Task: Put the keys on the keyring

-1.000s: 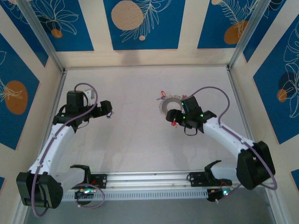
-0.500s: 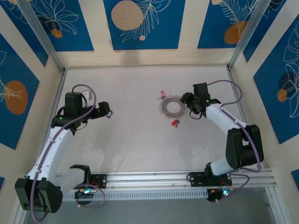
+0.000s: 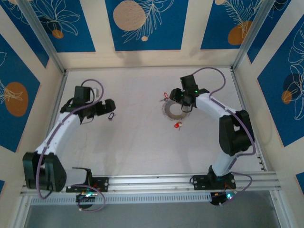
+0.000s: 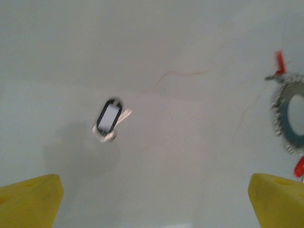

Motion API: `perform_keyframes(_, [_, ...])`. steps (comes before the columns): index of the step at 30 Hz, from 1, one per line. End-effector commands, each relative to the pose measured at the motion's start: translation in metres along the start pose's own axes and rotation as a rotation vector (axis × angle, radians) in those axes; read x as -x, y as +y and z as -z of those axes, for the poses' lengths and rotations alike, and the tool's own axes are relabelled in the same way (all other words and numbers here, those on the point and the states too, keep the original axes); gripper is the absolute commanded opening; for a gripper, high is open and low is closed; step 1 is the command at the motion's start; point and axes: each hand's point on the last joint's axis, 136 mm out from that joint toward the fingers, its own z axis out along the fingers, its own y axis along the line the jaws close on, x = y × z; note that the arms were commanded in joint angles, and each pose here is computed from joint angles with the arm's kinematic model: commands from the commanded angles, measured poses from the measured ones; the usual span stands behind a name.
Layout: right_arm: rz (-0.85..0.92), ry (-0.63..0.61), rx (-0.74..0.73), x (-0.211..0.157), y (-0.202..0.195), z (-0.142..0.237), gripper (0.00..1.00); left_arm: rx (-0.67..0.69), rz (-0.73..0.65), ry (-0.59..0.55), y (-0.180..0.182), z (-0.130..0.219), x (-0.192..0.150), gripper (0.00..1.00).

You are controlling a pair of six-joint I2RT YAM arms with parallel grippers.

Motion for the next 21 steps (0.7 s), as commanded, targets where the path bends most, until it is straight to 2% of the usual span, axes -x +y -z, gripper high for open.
perform_keyframes(1, [0.083,0.039,-0.076,-0.011,0.011,0.000,0.53,-0.067,-0.070,-0.059,-0.045,0.004,0.041,1.00])
perform_keyframes(4, [0.125,0.073,-0.062,-0.015,0.023,-0.011,0.52,-0.086,-0.184,-0.049,-0.066,-0.005,0.043,1.00])
perform_keyframes(9, [0.120,0.125,-0.014,-0.016,0.028,-0.028,0.43,-0.106,-0.274,-0.042,-0.068,-0.019,0.011,1.00])
perform_keyframes(12, [0.068,0.121,-0.060,-0.014,0.018,-0.032,0.44,-0.069,-0.348,-0.041,-0.075,-0.017,0.006,1.00])
perform_keyframes(18, [-0.018,0.201,-0.215,-0.036,0.000,-0.046,0.36,-0.078,-0.376,-0.089,-0.084,-0.004,0.009,1.00])
perform_keyframes(21, [-0.038,0.224,-0.179,-0.038,0.003,-0.053,0.38,-0.062,-0.377,-0.124,-0.082,0.001,0.012,1.00])
